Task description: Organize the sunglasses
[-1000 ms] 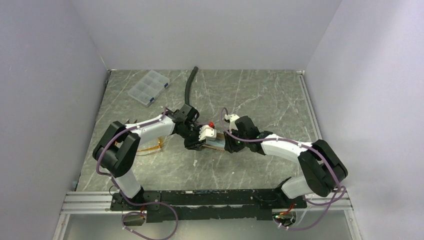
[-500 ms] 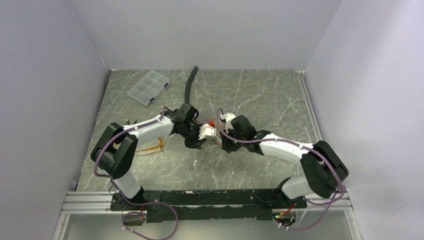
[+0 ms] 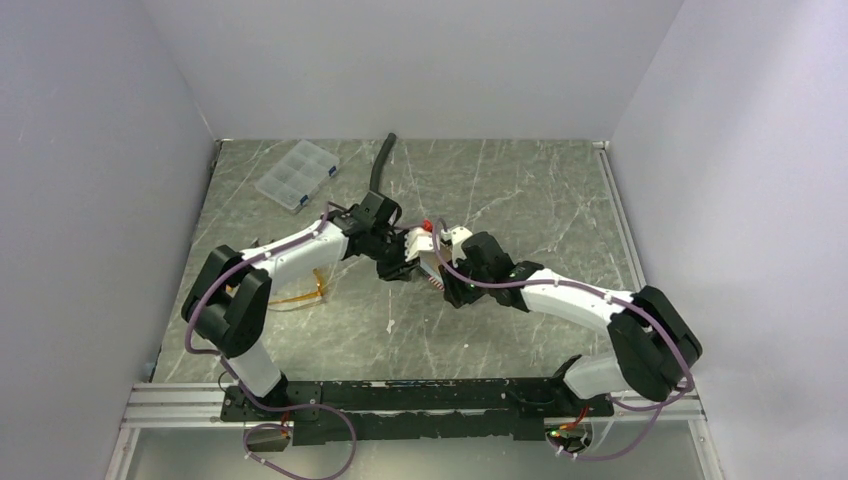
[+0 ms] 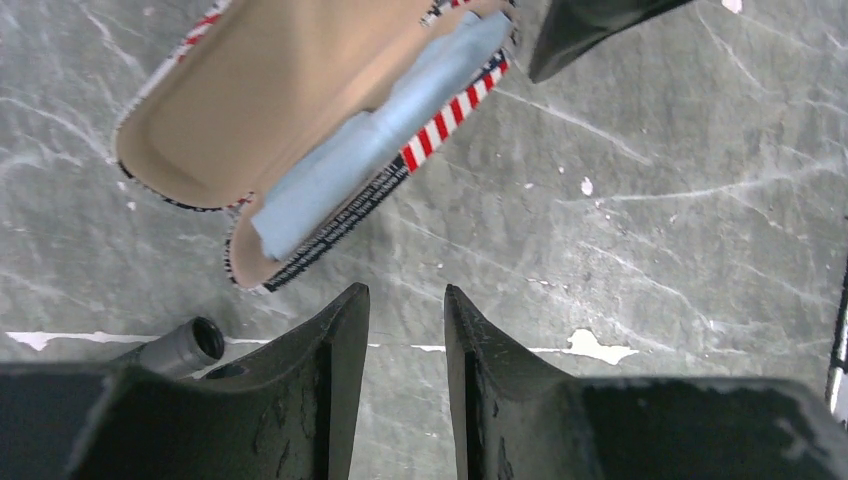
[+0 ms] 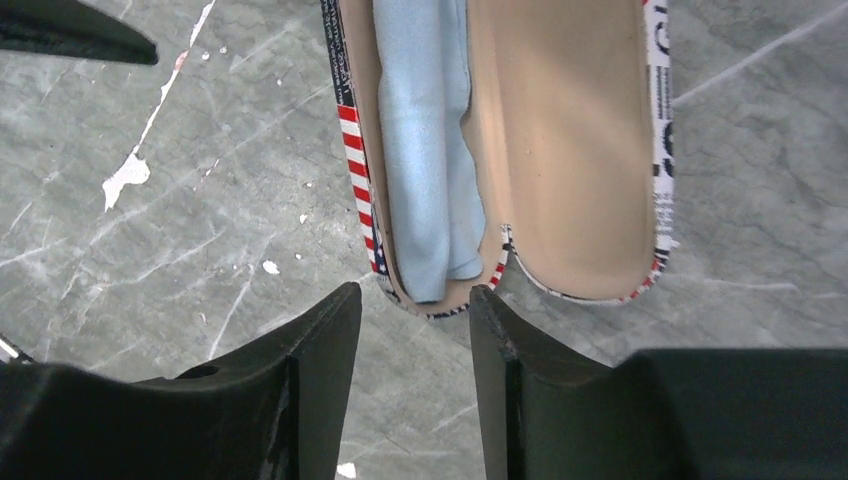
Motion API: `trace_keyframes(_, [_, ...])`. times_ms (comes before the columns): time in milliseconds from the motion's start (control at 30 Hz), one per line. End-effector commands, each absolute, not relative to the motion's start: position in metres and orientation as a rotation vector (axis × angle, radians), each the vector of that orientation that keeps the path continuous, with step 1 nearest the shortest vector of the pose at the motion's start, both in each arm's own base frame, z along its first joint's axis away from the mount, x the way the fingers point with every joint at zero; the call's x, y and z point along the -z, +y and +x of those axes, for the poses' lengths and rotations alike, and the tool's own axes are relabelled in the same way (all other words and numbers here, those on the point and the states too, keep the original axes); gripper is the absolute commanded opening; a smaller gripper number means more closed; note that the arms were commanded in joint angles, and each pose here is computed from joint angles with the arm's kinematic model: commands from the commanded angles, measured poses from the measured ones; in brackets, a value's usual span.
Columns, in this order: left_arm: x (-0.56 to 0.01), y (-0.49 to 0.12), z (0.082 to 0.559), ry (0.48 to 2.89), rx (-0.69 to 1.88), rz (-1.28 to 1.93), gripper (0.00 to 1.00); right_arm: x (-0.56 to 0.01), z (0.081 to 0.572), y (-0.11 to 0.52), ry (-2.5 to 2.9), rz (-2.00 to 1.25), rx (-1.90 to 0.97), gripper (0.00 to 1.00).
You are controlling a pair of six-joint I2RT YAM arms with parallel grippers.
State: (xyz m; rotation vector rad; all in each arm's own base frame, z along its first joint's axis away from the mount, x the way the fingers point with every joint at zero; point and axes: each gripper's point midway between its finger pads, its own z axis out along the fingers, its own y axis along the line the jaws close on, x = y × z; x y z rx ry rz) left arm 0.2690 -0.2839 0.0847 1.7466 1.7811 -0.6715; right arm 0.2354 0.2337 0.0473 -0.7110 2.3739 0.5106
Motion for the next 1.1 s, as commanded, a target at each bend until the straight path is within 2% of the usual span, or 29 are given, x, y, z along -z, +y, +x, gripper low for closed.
trace_keyframes(0, [-0.098,-0.295,0.292,1.784,0.618,1.68,0.39,-0.088,0.251,0.232,2.273,-0.673,-0.461,0.5])
trace_keyframes(167, [-0.104,-0.304,0.32,1.823,0.55,1.608,0.36,-0.108,0.257,0.231,2.23,-0.659,-0.45,0.54])
trace_keyframes(267, [-0.092,-0.304,0.325,1.851,0.539,1.604,0.33,-0.127,0.278,0.223,2.187,-0.576,-0.364,0.56])
trace_keyframes(367, [-0.092,-0.302,0.325,1.853,0.545,1.593,0.33,-0.138,0.302,0.209,2.172,-0.507,-0.308,0.63])
trace_keyframes(533, [-0.108,-0.292,0.325,1.838,0.54,1.557,0.34,-0.112,0.319,0.199,2.278,-0.478,-0.328,0.65])
trace_keyframes(767, [-0.114,-0.274,0.323,1.864,0.549,1.492,0.37,-0.084,0.299,0.208,2.316,-0.453,-0.527,0.65])
trace_keyframes(867, [-0.111,-0.271,0.321,1.878,0.553,1.48,0.37,-0.071,0.299,0.204,2.336,-0.442,-0.531,0.6])
trace_keyframes(1000, [-0.106,-0.27,0.318,1.9,0.577,1.472,0.38,-0.053,0.302,0.197,2.379,-0.427,-0.519,0.45])
trace_keyframes(1067, [-0.105,-0.269,0.315,1.905,0.588,1.473,0.38,-0.051,0.302,0.198,2.382,-0.435,-0.546,0.43])
